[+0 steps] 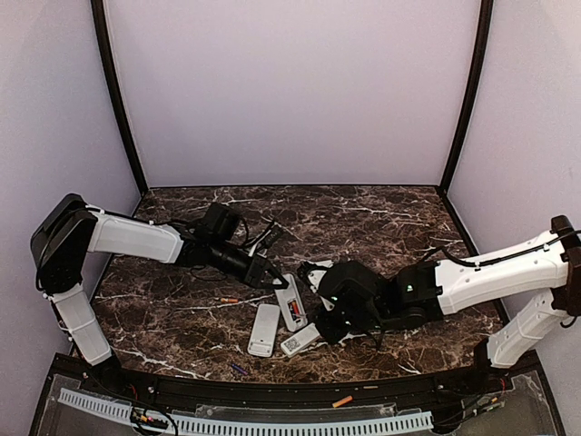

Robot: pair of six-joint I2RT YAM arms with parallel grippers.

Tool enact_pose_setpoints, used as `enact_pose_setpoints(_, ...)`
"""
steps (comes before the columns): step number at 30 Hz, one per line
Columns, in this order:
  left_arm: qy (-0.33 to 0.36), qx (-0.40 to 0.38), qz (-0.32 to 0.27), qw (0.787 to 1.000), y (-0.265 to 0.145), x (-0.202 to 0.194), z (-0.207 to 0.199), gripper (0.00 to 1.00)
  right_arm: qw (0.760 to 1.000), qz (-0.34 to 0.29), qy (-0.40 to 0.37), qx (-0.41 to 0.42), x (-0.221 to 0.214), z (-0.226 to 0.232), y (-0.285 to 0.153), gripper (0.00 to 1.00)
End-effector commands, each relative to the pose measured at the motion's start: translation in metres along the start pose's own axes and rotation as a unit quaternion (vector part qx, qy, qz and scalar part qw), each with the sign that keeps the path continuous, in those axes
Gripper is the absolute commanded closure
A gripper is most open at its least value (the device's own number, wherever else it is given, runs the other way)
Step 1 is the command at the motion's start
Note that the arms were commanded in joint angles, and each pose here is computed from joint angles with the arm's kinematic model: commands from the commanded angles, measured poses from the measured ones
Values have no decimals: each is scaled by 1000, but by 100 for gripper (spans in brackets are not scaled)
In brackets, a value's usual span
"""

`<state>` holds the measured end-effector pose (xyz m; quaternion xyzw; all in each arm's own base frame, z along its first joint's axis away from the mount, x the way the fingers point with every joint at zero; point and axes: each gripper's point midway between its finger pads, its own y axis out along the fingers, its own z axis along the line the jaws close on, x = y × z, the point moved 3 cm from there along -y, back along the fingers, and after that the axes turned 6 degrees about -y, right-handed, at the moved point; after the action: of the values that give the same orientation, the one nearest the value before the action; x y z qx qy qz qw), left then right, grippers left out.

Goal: Unload the batteries from the remote control
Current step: Remove the battery from the remote control without the battery cover.

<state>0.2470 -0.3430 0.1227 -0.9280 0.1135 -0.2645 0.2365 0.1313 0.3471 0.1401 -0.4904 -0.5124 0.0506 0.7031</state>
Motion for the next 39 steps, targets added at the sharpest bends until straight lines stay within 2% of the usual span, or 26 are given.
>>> enact_pose_setpoints(1,5,2,11,1000,2,-2,-1,100,1000,-18,-4,-5,14,0,-11,100)
enact_pose_setpoints(39,10,1,13,1000,2,-2,-2,100,1000,-3,-15,-20,-4,-2,13,100)
